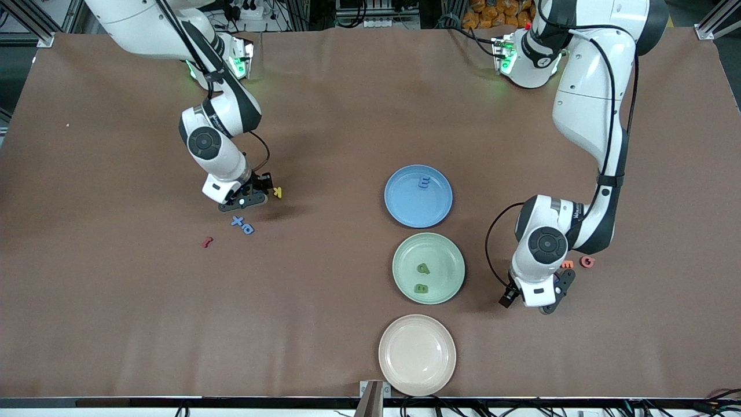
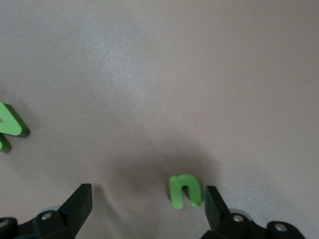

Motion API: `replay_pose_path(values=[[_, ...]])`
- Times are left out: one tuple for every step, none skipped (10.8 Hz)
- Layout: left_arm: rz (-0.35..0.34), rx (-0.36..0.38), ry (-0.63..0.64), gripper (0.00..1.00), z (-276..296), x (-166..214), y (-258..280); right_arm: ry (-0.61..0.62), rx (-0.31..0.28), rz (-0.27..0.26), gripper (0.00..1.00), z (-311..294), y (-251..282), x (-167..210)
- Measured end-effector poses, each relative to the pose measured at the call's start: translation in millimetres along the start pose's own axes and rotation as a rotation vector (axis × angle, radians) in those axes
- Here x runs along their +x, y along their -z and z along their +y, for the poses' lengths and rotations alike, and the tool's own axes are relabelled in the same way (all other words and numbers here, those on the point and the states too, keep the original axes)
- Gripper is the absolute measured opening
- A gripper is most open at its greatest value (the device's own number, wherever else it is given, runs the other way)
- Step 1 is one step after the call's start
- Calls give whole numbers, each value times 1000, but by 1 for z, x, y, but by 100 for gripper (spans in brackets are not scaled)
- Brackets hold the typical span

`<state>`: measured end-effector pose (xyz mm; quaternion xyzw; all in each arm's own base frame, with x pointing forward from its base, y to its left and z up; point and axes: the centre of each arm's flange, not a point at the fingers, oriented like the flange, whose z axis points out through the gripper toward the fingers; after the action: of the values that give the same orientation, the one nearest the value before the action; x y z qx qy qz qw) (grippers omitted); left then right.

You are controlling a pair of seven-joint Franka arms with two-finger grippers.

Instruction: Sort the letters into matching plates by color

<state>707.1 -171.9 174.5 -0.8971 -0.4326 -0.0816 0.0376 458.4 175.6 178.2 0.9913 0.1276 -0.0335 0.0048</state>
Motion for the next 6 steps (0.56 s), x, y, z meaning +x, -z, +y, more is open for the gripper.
replay_pose_path(values=[[3,-10,-1,100,3,0,1,13,-6,0,62,1,-4,-2],[8,-25,-2,100,6,0,4,21,-11,-2,59,3,-7,-3],[13,-40,-2,100,8,0,4,24,-12,4,53,3,-6,-3],[17,-55,-3,100,9,0,2,27,-13,8,38,3,-4,-2],[22,-71,-2,100,9,1,-2,27,-14,8,36,3,-3,-2],[27,-87,2,100,9,3,-7,26,-14,10,36,4,-3,-2]])
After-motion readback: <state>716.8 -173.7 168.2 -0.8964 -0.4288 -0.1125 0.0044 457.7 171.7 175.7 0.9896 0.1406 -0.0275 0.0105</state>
